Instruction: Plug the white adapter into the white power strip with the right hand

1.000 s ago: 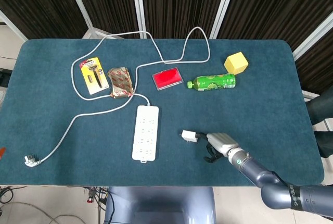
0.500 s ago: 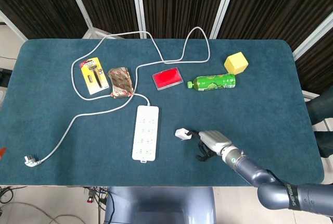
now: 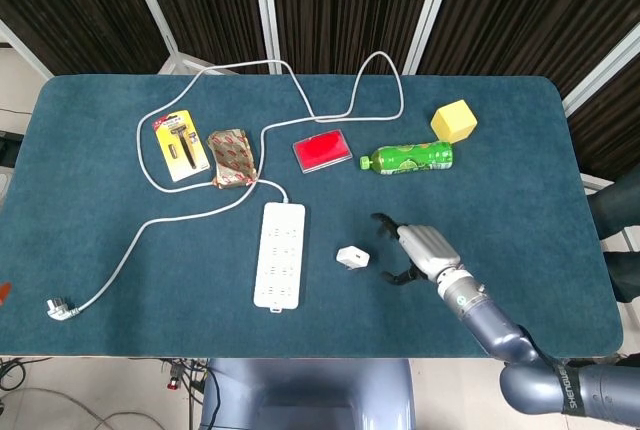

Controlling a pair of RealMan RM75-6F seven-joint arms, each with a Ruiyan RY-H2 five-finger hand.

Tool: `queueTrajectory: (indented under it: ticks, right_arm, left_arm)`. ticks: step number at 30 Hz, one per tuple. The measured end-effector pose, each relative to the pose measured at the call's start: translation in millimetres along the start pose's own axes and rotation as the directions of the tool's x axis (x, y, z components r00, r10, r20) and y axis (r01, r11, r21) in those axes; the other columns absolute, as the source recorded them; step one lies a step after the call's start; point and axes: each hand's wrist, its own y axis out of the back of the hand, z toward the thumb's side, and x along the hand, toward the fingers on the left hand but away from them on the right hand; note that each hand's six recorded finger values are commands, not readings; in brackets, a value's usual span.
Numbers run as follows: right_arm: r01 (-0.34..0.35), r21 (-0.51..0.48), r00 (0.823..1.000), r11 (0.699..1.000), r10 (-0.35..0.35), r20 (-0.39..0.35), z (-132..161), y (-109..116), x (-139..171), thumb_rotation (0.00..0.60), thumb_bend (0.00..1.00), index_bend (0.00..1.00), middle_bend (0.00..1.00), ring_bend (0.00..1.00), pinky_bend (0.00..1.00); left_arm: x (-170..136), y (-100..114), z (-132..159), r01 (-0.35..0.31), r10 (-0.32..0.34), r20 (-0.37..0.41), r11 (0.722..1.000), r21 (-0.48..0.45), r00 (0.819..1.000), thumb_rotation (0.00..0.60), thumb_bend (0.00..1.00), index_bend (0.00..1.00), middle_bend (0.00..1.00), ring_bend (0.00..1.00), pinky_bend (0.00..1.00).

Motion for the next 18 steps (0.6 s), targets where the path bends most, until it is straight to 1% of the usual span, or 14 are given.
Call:
queueTrajectory:
  ticks: [2, 5, 9, 12, 15, 18]
  right_arm:
    - [0.044, -0.004, 0.999, 0.999, -0.044, 0.009, 0.7, -3.0, 1.6, 0.600, 0.29, 0.04, 0.12, 0.09, 0.11]
    - [0.085, -0.016, 0.996, 0.996, -0.084, 0.028, 3.3, -15.3, 2.3, 0.600, 0.24, 0.04, 0.12, 0.09, 0.09]
    - [0.102, -0.033, 0.993, 0.994, -0.100, 0.062, 5.8, -35.1, 1.1, 0.600, 0.24, 0.04, 0.12, 0.10, 0.09]
    - [0.119, -0.043, 0.990, 0.992, -0.115, 0.082, 8.5, -48.0, -3.9, 0.600, 0.24, 0.07, 0.12, 0.12, 0.09]
    - [0.119, -0.032, 0.988, 0.992, -0.115, 0.099, 12.8, -64.1, -13.3, 0.600, 0.24, 0.11, 0.16, 0.15, 0.09]
    - [0.132, -0.012, 0.983, 0.991, -0.129, 0.129, 13.2, -71.2, -24.5, 0.600, 0.24, 0.15, 0.21, 0.18, 0.09]
  left_arm:
    - [-0.5, 0.3, 0.1, -0.001, 0.001, 0.001, 1.000, 0.000, 1.000, 0.600, 0.10, 0.20, 0.00, 0.00, 0.00]
    - [-0.7, 0.4, -0.4, -0.001, 0.001, -0.001, 1.000, -0.001, 1.000, 0.600, 0.10, 0.20, 0.00, 0.00, 0.00]
    - [-0.1, 0.4, -0.9, 0.001, -0.001, -0.002, 1.000, -0.002, 1.000, 0.600, 0.10, 0.20, 0.00, 0.00, 0.00]
    - [0.5, 0.2, -1.0, 0.003, -0.003, -0.001, 1.000, -0.003, 1.000, 0.600, 0.10, 0.20, 0.00, 0.00, 0.00]
    - [0.8, 0.0, -1.2, 0.004, -0.004, -0.001, 1.000, -0.003, 1.000, 0.600, 0.10, 0.20, 0.00, 0.00, 0.00]
    - [1.0, 0.1, -1.3, 0.004, -0.004, 0.000, 1.000, -0.003, 1.000, 0.600, 0.10, 0.20, 0.00, 0.00, 0.00]
